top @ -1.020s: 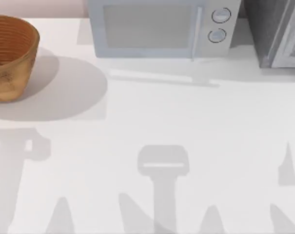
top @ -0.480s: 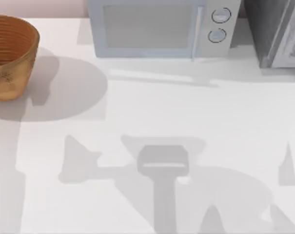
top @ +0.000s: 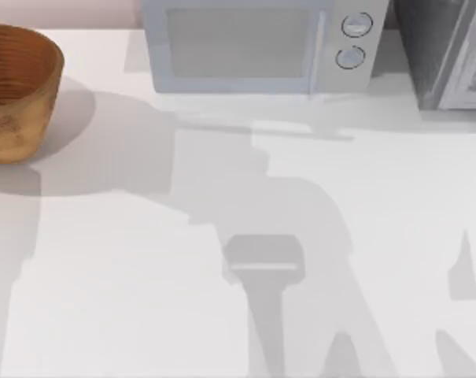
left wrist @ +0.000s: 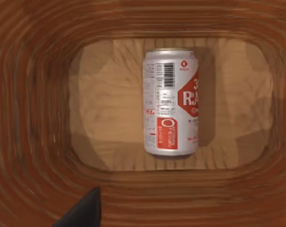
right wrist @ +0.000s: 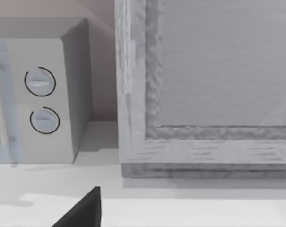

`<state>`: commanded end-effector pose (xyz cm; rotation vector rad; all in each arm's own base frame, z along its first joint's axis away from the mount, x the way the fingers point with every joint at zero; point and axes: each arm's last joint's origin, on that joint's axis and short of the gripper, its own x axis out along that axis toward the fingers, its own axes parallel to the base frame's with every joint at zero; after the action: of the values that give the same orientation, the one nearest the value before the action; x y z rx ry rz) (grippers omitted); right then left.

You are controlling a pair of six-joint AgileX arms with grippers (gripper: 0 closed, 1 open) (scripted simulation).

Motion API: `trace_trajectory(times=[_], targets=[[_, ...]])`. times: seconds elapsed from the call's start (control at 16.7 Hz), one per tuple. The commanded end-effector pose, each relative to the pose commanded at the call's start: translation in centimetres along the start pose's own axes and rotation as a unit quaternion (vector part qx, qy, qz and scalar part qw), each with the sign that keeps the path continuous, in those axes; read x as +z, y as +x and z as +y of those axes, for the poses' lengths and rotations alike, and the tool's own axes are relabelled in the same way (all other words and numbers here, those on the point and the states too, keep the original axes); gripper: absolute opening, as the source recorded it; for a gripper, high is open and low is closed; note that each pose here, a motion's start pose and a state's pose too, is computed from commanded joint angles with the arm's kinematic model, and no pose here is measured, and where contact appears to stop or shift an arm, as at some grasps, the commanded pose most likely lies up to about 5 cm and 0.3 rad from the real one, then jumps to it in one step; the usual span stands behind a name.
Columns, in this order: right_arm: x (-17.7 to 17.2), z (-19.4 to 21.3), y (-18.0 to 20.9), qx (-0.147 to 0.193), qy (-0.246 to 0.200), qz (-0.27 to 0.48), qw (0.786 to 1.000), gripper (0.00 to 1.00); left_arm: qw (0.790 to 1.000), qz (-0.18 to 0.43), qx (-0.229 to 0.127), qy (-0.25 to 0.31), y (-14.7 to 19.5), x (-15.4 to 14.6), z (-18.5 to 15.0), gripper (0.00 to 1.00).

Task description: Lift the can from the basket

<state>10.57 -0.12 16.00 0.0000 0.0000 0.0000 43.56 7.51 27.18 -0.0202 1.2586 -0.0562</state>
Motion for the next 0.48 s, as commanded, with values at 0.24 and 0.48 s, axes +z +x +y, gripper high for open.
trace_trajectory(times=[0.24, 0.48], targets=[[0.0, 0.0, 0.0, 0.0, 0.0, 0.0, 1.0, 1.0, 0.998, 0.066, -0.021, -0.006, 5.5, 2.2, 1.6, 1.0], [0.0, 0.0, 0.0, 0.0, 0.0, 0.0, 1.0, 1.0, 0.994, 0.101, -0.033, -0.012, 8.7, 2.7, 2.4, 1.0]])
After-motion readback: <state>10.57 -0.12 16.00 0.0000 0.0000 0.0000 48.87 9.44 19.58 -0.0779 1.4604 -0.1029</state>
